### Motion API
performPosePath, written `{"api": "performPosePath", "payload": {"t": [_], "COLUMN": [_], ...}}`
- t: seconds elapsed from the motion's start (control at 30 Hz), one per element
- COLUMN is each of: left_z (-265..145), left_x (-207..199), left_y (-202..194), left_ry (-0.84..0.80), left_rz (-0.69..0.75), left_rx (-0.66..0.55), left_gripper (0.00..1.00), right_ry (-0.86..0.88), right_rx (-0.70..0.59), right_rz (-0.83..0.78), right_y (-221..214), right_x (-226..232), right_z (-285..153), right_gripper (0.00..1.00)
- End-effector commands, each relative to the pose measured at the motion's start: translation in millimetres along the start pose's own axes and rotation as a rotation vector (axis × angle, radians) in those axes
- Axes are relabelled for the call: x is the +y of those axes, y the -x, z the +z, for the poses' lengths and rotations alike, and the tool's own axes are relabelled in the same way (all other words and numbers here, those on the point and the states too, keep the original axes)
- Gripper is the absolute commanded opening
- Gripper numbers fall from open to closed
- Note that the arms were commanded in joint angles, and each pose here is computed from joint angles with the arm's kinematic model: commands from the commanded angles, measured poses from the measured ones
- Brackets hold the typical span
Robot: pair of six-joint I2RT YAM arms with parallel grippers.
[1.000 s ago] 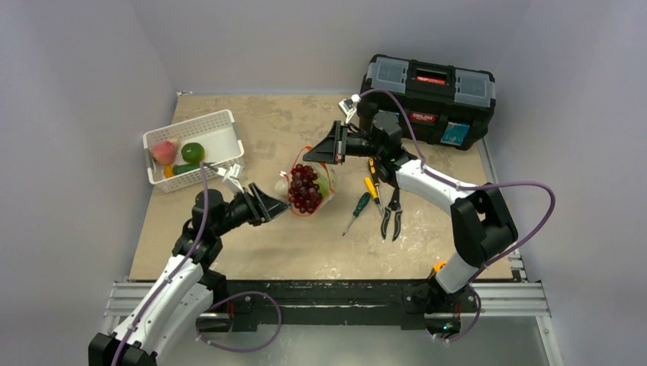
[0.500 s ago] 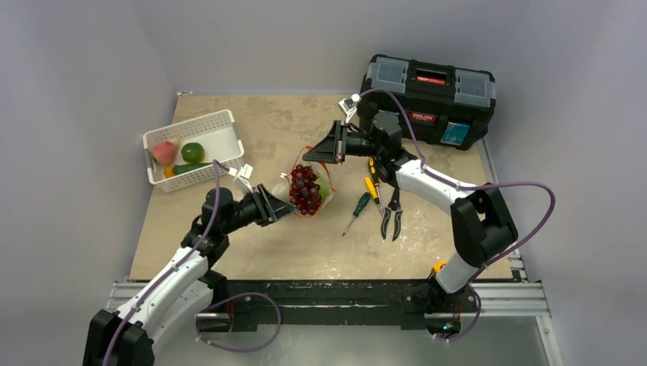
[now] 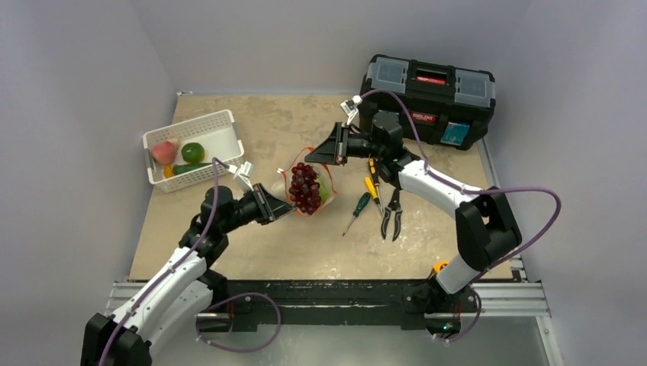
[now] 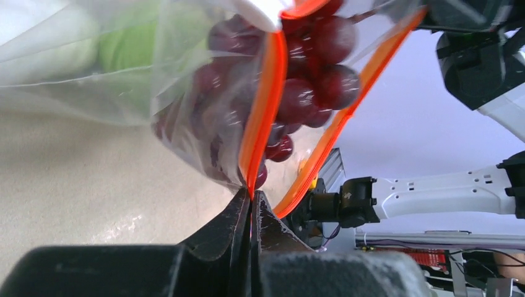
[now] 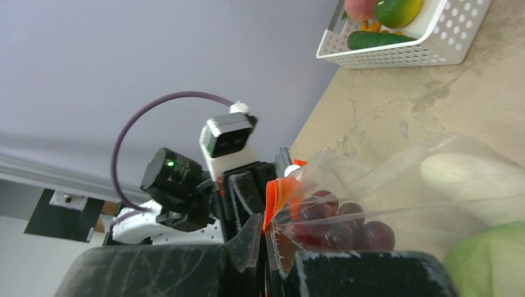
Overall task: Place the food in the zip-top bag and seal the zipper
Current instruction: Adjust the zipper food storage bag at the center of the board.
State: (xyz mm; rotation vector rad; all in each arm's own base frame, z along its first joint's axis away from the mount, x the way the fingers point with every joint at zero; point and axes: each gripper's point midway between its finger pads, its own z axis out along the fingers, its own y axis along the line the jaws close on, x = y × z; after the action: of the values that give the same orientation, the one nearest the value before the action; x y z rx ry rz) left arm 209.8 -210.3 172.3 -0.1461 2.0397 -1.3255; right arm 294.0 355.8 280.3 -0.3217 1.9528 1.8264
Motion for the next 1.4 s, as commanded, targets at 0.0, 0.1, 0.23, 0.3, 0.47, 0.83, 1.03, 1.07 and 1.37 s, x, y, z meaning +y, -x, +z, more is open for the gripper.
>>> {"api": "performPosePath", "payload": {"t": [0.0,0.1,0.23,0.3,0.47,0.83,1.03,1.07,1.37], "left_z": [-14.8,-23.5,-28.5,-27.2,-16.1,3.0,-8.4,-9.3,-9.9], "left_x": [-49.4,-66.5,-93.5,-97.3,-96.6,-56.5,-70.4,-68.2,-63.3], "left_y": [39.6,49.5,54.2,53.7,49.3,30.2,42.8,45.9,54.7], "left_ry": [-0.069,-0.069,-0.135,-0.147,-0.179,-0.071,-0.058,-0.033,0.020], "left_rz": [0.133,0.173,0.187,0.153,0.086,-0.029,0.037,0.049,0.037], "left_rx": [-0.120,-0.131,-0.107,-0.093,-0.054,0.026,-0.013,-0.025,-0.059], "left_gripper": [0.00,0.00,0.00,0.00,0.00,0.00,0.00,0.00,0.00], "right_ry": [-0.017,-0.085,-0.234,-0.304,-0.341,-0.428,-0.498,-0.503,-0.493], "right_rx": [-0.099,-0.142,-0.230,-0.270,-0.295,-0.147,-0.195,-0.205,-0.161], "right_rz": [-0.149,-0.180,-0.257,-0.327,-0.401,-0.364,-0.458,-0.464,-0.449], "right_y": [23.2,32.1,52.0,65.0,72.9,30.3,49.5,52.1,35.4], "right_x": [37.3,33.8,26.7,34.3,57.5,3.5,20.2,23.7,16.4], "right_z": [-11.5,-16.1,-28.1,-37.5,-45.0,-6.4,-22.3,-24.2,-21.1], "right_gripper": [0.00,0.00,0.00,0.00,0.00,0.00,0.00,0.00,0.00]}}
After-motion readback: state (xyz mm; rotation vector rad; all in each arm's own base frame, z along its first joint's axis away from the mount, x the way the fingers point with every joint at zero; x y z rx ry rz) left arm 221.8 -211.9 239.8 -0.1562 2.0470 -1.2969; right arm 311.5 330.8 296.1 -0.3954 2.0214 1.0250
